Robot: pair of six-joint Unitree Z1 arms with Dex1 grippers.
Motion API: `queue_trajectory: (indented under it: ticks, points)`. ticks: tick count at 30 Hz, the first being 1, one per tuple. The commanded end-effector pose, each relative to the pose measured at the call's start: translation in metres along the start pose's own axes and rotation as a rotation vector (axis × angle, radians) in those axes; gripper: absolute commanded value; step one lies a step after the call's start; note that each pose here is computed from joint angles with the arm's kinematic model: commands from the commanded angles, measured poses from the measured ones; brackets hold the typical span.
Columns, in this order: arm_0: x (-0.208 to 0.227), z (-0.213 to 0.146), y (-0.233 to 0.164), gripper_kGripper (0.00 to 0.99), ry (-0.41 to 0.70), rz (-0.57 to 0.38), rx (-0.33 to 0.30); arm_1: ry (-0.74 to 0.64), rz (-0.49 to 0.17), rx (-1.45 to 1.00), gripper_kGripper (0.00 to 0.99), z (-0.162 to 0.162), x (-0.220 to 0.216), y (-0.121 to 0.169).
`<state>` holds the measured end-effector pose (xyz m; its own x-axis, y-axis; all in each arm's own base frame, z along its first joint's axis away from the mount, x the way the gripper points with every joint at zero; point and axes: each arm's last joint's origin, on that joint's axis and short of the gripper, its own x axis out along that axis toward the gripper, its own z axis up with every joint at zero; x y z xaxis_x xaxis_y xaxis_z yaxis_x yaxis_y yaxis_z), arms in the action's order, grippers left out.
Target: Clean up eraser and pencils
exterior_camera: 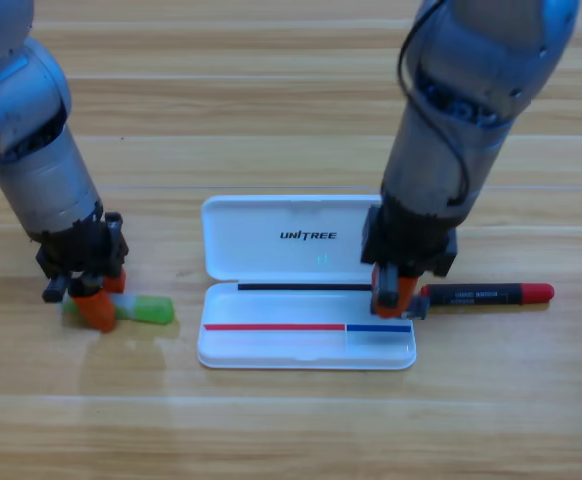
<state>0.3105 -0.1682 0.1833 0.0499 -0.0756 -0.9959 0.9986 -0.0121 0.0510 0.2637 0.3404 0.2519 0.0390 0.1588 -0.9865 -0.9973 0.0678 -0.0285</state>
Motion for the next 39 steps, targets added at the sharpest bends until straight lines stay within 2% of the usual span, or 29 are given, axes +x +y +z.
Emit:
queue_trajectory:
  ticks: [1,10,24,25,28,29,32,37,39]
  points:
    - [0.02,0.003,-0.005,0.0,0.021,-0.052,0.02,0.069,0.099,-0.05,0.0,0.014,0.042,0.014]
    - [-0.01,0.004,-0.005,0.0,0.008,0.016,-0.009,0.1,0.099,-0.048,0.0,0.018,0.061,0.006]
    - [-0.035,0.01,-0.003,0.0,0.023,0.023,-0.031,0.114,0.064,-0.043,0.0,0.017,0.06,0.001]
    - [-0.037,0.012,-0.003,0.0,0.028,0.023,-0.032,0.115,0.062,-0.043,0.072,0.017,0.06,0.001]
    - [-0.049,0.02,-0.003,0.0,0.03,0.028,-0.038,0.11,0.053,-0.039,0.526,0.017,0.055,0.001]
    - [-0.054,0.024,-0.002,0.0,0.031,0.031,-0.037,0.108,0.048,-0.038,0.601,0.017,0.053,0.001]
    - [-0.066,0.032,-0.003,0.0,0.035,0.038,-0.04,0.1,0.035,-0.035,0.719,0.015,0.045,0.002]
    - [-0.077,0.044,-0.006,0.0,0.04,0.047,-0.037,0.05,0.003,-0.033,0.727,0.004,0.002,0.015]
    - [-0.081,0.05,-0.008,0.0,0.038,0.05,-0.039,0.023,-0.008,-0.043,0.79,-0.008,-0.03,0.03]
